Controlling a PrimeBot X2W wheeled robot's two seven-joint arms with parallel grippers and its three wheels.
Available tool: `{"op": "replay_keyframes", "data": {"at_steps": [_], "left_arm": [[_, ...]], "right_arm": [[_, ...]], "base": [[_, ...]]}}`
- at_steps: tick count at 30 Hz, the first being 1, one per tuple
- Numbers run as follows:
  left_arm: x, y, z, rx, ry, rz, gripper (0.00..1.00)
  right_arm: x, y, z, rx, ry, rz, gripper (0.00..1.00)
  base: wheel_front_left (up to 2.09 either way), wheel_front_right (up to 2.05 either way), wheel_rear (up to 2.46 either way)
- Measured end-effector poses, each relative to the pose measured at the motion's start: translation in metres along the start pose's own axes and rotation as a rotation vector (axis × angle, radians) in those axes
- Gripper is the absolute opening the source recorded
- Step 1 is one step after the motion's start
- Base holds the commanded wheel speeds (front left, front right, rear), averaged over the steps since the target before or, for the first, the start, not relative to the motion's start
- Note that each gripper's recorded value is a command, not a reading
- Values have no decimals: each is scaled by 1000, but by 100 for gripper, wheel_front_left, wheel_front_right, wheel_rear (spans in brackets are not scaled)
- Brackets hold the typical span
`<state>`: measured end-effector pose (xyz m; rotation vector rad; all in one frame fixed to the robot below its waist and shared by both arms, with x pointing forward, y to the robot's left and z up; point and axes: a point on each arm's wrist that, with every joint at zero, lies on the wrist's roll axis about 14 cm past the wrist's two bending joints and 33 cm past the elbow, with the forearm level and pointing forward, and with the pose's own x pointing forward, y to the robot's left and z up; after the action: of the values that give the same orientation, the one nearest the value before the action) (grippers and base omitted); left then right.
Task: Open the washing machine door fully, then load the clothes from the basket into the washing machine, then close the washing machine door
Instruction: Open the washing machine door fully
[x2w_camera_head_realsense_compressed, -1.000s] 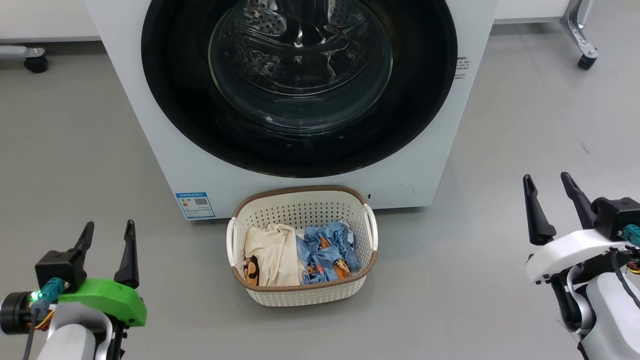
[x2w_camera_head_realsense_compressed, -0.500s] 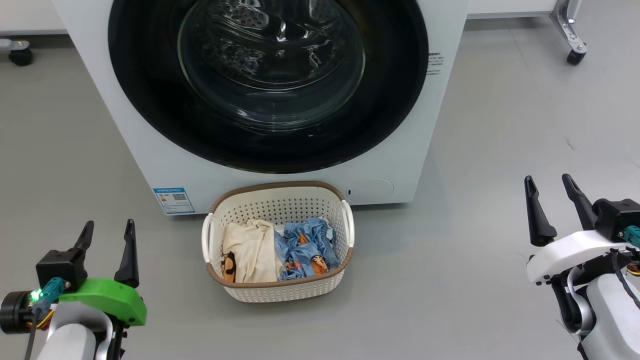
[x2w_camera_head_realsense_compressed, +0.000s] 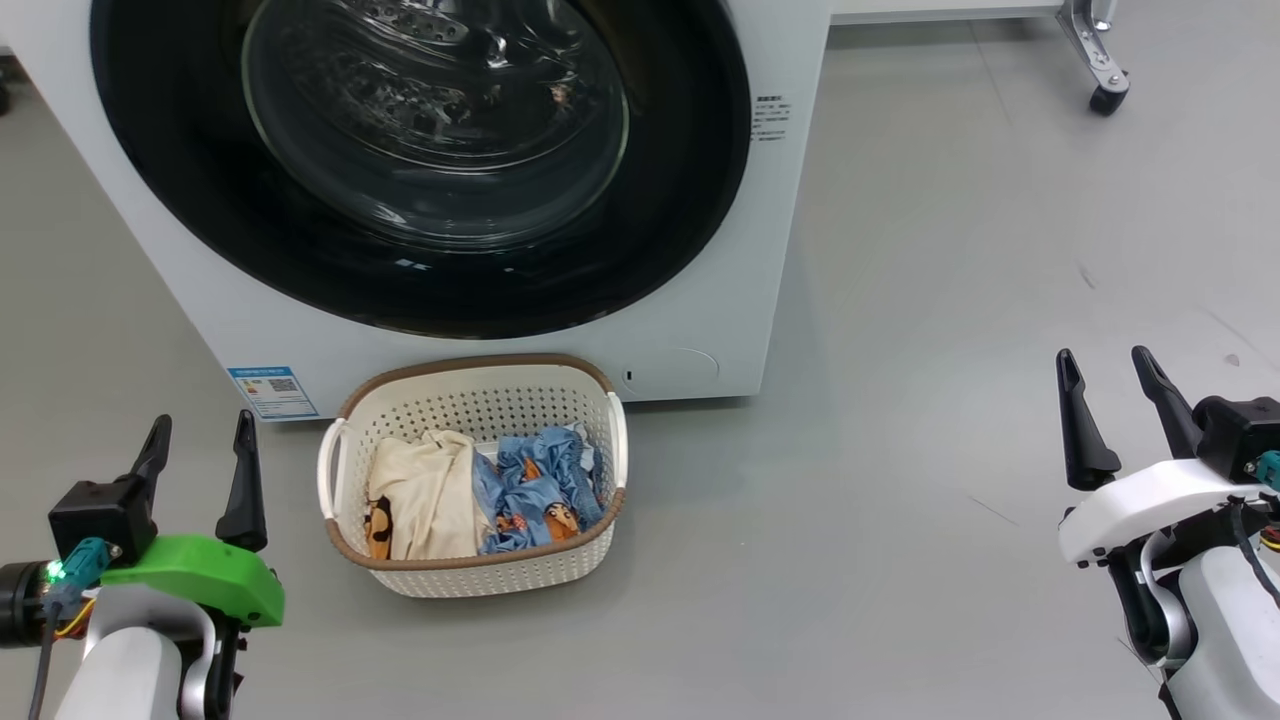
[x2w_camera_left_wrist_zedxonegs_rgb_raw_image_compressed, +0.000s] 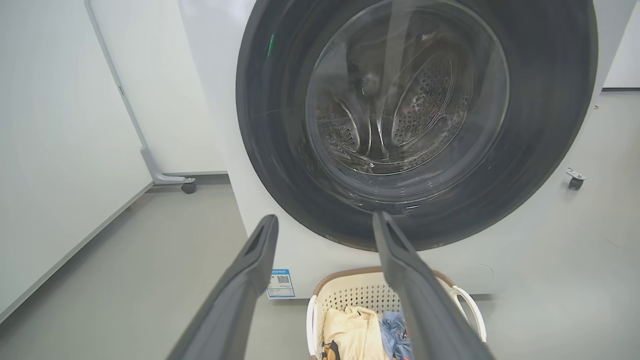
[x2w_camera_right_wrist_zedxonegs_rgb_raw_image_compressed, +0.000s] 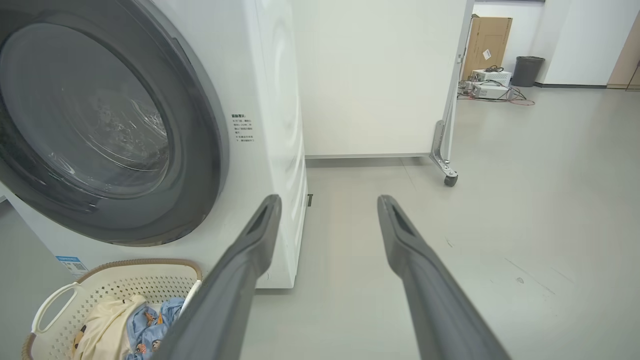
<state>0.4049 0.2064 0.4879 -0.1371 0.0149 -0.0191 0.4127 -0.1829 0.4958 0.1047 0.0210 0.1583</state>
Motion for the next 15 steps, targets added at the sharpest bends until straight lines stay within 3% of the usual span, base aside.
{"op": "replay_keyframes", "data": {"at_steps": [15], "left_arm": [[3, -11, 5, -4, -22, -38, 100]], "right_arm": [[2, -2, -1, 8, -1, -5, 100]], "base": [[54, 54, -108]]}}
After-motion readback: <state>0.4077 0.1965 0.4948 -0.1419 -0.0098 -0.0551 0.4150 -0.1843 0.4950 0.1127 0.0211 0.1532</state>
